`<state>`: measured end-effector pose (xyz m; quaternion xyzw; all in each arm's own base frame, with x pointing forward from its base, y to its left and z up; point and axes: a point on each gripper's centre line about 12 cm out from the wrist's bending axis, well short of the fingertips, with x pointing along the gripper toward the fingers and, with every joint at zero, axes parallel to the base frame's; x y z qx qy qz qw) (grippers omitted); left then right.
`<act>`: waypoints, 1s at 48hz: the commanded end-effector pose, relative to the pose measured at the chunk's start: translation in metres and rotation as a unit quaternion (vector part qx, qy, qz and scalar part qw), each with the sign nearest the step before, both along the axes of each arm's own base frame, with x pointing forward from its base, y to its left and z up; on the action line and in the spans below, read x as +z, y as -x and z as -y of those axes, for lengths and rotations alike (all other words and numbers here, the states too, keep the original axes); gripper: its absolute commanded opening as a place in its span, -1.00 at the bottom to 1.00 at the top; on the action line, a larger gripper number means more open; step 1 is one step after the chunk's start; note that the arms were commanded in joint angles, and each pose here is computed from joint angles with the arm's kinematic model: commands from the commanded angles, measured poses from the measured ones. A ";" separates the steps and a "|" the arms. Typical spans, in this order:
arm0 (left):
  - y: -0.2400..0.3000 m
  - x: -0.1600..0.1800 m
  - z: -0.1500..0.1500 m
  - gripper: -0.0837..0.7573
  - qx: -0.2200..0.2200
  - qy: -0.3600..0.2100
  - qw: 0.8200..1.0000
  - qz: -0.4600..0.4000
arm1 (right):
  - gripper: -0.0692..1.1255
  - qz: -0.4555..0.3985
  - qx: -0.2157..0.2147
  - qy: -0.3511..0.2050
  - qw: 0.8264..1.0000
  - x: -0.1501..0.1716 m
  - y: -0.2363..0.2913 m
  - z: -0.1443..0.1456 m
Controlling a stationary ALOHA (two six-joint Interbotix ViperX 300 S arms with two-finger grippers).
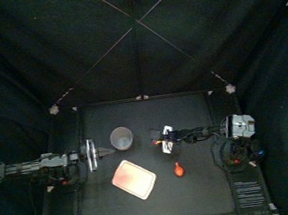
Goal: Pick the shrimp then place it in the grey bowl
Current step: Place shrimp in the grey bowl
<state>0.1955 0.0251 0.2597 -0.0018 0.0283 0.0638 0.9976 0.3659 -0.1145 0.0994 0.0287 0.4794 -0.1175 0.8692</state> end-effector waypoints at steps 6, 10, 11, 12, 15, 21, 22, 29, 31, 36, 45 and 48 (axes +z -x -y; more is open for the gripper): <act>-0.001 0.005 0.000 -0.67 0.000 -0.001 1.000 0.010 | 0.01 0.095 0.023 0.026 0.995 0.067 -0.025 -0.012; -0.001 0.005 0.000 -0.67 0.000 -0.001 1.000 0.011 | 0.01 0.136 0.032 0.037 0.990 0.092 -0.035 -0.015; -0.001 0.005 0.000 -0.67 0.000 -0.001 1.000 0.011 | 0.01 0.147 0.033 0.041 0.988 0.098 -0.038 -0.015; -0.002 0.005 0.000 -0.67 0.000 -0.001 1.000 0.011 | 0.01 0.160 0.035 0.044 0.986 0.104 -0.041 -0.016; -0.001 0.006 0.000 -0.67 0.001 -0.002 1.000 0.014 | 0.02 0.196 0.041 0.053 0.978 0.119 -0.051 -0.017; -0.002 0.007 0.000 -0.67 0.000 -0.002 1.000 0.016 | 0.02 0.275 0.055 0.074 0.957 0.149 -0.072 -0.019; -0.002 0.007 -0.001 -0.67 0.001 -0.002 1.000 0.017 | 0.02 0.284 0.055 0.076 0.954 0.151 -0.075 -0.018; -0.001 0.007 0.000 -0.67 0.001 -0.002 1.000 0.019 | 0.02 0.330 0.056 0.088 0.938 0.162 -0.095 -0.012; -0.002 0.007 -0.001 -0.67 0.001 -0.002 1.000 0.018 | 0.02 0.338 0.055 0.090 0.935 0.162 -0.103 -0.008; -0.001 0.006 0.000 -0.67 0.000 -0.002 1.000 0.017 | 0.03 0.344 0.054 0.093 0.933 0.158 -0.117 -0.004; 0.000 0.002 0.000 -0.67 0.000 -0.002 1.000 0.013 | 0.05 0.344 0.055 0.095 0.933 0.149 -0.138 0.002; -0.001 0.002 0.000 -0.67 -0.001 -0.001 1.000 0.011 | 0.11 0.341 0.055 0.094 0.934 0.144 -0.142 0.003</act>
